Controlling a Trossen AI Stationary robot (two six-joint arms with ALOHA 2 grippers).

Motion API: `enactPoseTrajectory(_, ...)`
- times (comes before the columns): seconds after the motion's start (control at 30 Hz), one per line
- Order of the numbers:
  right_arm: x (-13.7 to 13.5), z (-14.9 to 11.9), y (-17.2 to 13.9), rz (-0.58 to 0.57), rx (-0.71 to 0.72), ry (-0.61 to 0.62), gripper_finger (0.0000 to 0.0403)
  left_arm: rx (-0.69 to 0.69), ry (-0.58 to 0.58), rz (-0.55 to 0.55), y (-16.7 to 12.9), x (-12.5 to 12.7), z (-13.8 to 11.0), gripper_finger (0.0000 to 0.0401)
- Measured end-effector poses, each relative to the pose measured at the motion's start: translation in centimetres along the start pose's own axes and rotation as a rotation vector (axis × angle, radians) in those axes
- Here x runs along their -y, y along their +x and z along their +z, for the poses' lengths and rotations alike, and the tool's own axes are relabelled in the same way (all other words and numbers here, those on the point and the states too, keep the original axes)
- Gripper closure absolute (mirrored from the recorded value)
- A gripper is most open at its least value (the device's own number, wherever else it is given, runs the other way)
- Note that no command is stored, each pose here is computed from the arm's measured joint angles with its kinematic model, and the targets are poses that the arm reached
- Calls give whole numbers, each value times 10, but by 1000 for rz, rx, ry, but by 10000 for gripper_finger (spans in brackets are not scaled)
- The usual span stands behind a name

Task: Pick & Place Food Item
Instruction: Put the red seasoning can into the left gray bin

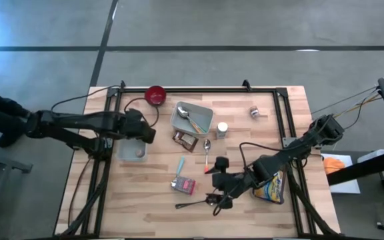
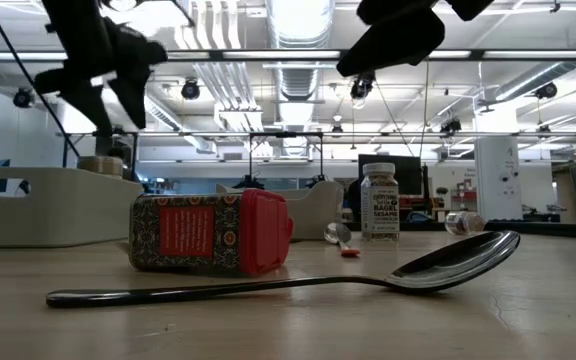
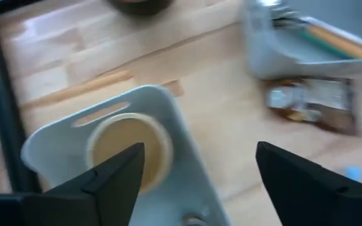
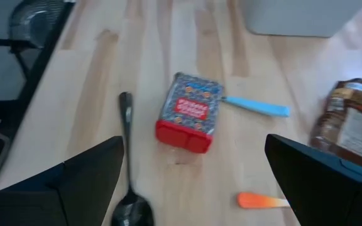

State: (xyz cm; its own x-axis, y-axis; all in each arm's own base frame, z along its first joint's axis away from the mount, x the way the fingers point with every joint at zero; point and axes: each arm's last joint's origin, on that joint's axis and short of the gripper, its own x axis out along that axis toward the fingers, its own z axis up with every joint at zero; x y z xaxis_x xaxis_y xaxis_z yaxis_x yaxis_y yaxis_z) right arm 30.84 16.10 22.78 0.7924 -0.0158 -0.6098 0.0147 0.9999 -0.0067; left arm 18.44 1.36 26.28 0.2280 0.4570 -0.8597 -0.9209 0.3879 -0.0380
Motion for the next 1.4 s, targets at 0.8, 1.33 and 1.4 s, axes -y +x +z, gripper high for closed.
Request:
enactPoseTrajectory(0.8,0,-12,13,-48,-12,44,20,-123,33,-506,-9,100,-65,131)
enactPoseTrajectory(1.33,-2,-23,56,-91,17,116,20,-177,73,-467,15,119,-82,131)
enactPoseTrajectory(1.4,-5,-23,64,-80,17,123,20,-178,73,-468,15,119,-82,131)
